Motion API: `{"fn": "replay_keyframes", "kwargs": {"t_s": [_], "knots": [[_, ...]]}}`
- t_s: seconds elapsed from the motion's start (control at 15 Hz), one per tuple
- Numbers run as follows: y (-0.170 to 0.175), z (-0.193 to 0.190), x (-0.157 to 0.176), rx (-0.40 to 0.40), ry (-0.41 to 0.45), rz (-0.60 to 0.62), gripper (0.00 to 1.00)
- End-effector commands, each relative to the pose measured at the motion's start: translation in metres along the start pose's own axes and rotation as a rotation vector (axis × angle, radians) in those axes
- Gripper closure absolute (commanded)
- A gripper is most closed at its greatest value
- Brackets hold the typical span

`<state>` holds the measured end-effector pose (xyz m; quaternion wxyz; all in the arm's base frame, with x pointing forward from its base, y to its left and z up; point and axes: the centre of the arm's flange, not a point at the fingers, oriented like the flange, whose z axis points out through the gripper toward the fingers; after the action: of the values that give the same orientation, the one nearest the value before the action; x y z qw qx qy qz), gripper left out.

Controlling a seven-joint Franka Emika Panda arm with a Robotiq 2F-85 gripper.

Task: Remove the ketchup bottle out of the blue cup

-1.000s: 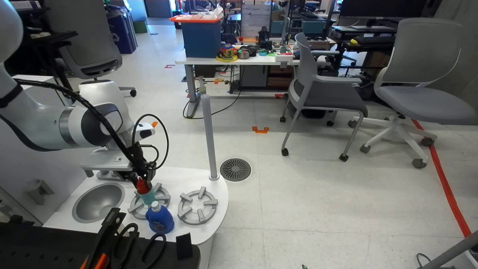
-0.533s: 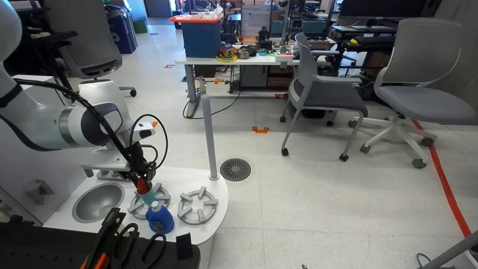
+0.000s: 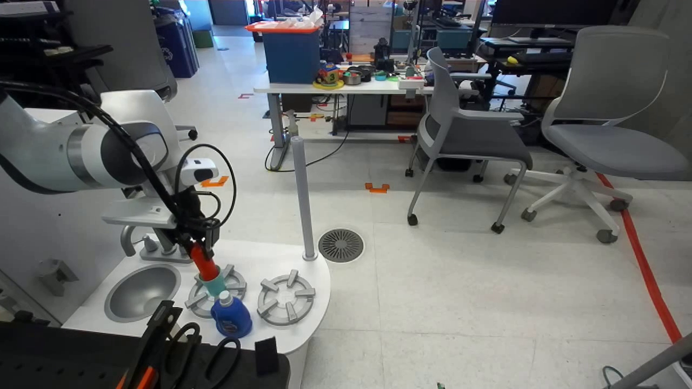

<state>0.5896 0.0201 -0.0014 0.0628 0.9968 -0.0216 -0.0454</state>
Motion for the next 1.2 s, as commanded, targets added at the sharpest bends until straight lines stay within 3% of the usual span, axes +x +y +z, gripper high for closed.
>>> {"fn": "replay_keyframes", "kwargs": {"t_s": [0.0,0.13,0.53,0.93,1.13], "knots": [[0.007,-0.049,-0.011,-0.003,-0.073,0.068,0.86],[0.011,-0.071,-0.007,0.021,-0.125,0.103,0.86],[0.039,-0.114,0.035,0.086,-0.021,0.241,0.86],[0.070,-0.077,0.100,0.088,0.016,0.294,0.86],[0.077,-0.046,0.123,0.090,-0.009,0.305,0.86]]}}
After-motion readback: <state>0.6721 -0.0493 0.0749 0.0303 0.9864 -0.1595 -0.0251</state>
